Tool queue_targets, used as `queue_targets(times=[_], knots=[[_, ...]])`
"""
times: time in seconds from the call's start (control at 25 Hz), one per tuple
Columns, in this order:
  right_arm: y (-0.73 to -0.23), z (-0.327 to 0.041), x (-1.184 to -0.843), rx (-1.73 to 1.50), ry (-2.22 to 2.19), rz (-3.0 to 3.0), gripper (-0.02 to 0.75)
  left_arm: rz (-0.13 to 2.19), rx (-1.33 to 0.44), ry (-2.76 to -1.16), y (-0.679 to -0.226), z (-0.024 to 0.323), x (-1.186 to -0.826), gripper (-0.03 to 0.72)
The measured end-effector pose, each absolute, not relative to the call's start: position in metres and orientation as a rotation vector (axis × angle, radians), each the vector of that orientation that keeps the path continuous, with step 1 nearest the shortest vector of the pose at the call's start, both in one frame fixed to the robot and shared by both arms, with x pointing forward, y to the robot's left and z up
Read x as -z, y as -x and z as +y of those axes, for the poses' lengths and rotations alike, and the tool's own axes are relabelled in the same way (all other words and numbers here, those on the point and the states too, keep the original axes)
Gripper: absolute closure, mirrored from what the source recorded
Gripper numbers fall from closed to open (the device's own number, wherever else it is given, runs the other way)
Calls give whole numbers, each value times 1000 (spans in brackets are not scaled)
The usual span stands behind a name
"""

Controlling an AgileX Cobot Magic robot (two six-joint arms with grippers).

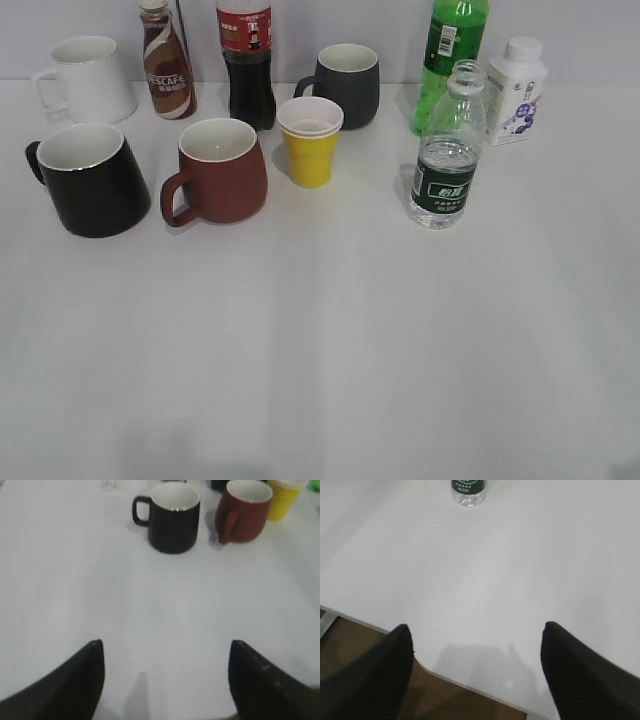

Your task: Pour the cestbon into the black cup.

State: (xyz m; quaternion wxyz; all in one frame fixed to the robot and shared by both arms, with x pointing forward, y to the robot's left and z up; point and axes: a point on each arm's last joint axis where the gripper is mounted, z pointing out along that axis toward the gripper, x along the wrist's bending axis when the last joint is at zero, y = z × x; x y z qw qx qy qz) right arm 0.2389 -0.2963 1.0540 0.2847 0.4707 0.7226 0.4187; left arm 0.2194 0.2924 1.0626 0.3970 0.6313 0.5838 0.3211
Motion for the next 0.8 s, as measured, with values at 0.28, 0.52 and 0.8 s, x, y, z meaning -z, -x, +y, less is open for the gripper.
queue_targets(times=[0.28,0.52,0.8], knots=[[-240,-296,-1055,-1132,-1250,1918,145,1450,-849,-1555,-229,293,-1059,104],[-240,-296,-1056,-1133,-1249,1916,146,1449,-848,-1554,-229,293,-1059,104],[-240,-296,-1056,-1035,-1397,1753,148,1454,-851,-1551,-229,293,-1059,104]])
